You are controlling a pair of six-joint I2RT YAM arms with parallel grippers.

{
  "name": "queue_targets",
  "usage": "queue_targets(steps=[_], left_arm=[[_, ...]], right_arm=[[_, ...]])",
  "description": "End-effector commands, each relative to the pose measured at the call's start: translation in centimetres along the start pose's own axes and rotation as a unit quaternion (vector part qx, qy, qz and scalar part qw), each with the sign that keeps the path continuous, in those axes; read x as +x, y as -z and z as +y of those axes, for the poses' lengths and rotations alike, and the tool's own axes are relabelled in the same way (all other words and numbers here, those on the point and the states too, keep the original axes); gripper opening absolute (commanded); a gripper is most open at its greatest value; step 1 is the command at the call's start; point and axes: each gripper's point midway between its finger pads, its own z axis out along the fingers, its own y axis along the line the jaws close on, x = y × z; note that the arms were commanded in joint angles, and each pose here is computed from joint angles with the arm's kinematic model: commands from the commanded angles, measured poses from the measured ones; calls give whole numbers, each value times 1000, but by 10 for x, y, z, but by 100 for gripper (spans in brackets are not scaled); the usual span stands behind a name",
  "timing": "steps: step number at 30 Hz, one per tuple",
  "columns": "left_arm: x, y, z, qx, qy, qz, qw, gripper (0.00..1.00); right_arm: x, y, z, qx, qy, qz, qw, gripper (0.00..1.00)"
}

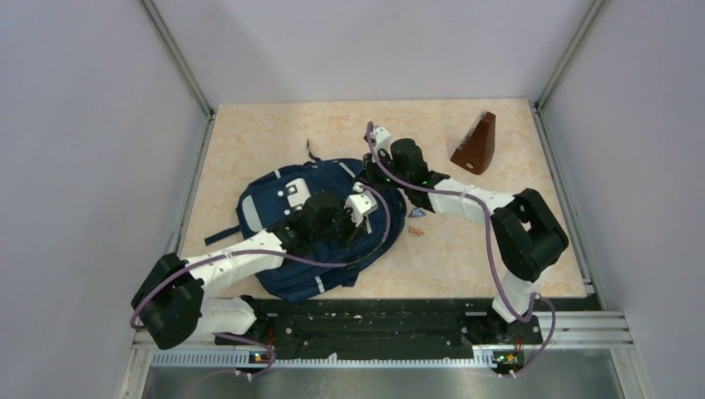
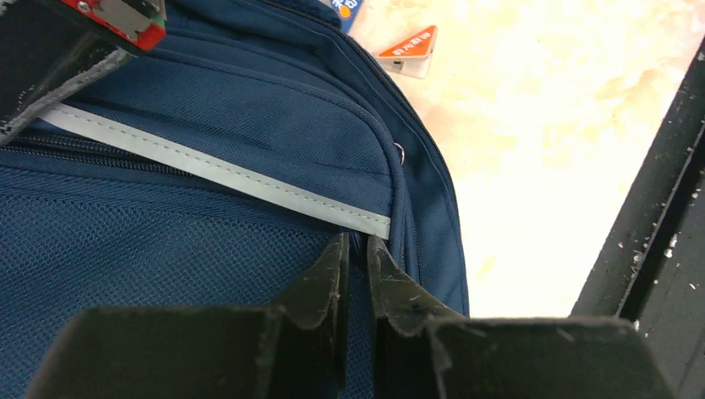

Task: Pack the student bag
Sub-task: Unzip the student bag at the center of the board.

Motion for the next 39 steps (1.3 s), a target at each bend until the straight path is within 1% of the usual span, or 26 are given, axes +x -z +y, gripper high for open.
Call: queue_targets(steps=[1,4,7,8,9,10,13,15,18,21,23,26,27,29,33,34,36,39], left_arm=[[21,11,-61,115,32,33,992,0],[14,17,-60,107,45,19,993,0],[0,22,-53,76,78,3,994,0],[-5,24,-47,55,91,-1,994,4],[-10,26,-40,31,107,-2,994,11],[-11,28,-29,-5,129,2,992,22],[-16,36,-6,-82,163,8,983,44],[-21,41,11,-133,188,3,973,54],[-33,45,29,-173,222,-13,959,63],[-45,49,51,-215,262,-46,940,65],[-55,50,63,-227,283,-75,929,66],[-66,46,83,-242,306,-110,914,67],[-68,43,88,-245,310,-114,911,68],[-69,38,98,-261,314,-112,906,72],[-73,25,111,-281,297,-96,908,79],[-73,24,114,-287,293,-90,908,79],[-73,26,119,-297,291,-86,905,80],[-77,36,123,-298,300,-105,900,81]], right_arm=[[-93,23,-13,57,49,-151,986,0],[-91,25,-15,64,51,-149,985,0],[-86,27,-17,70,51,-141,986,0],[-86,29,-18,72,50,-139,986,0],[-85,30,-18,75,50,-137,986,0],[-83,31,-20,82,49,-133,987,0],[-76,33,-25,102,55,-118,986,2],[-67,33,-27,112,62,-105,986,5],[-52,32,-35,133,64,-87,985,7],[-42,33,-44,153,61,-79,983,6],[-38,32,-45,154,51,-75,984,0],[-32,30,-42,147,30,-71,986,0],[-31,30,-41,144,27,-71,987,0],[-27,29,-40,140,25,-68,987,0],[-11,27,-44,145,18,-45,988,0],[-8,26,-44,145,16,-41,988,4],[-3,28,-47,151,12,-32,988,16],[-10,39,-48,159,-6,-33,987,32]])
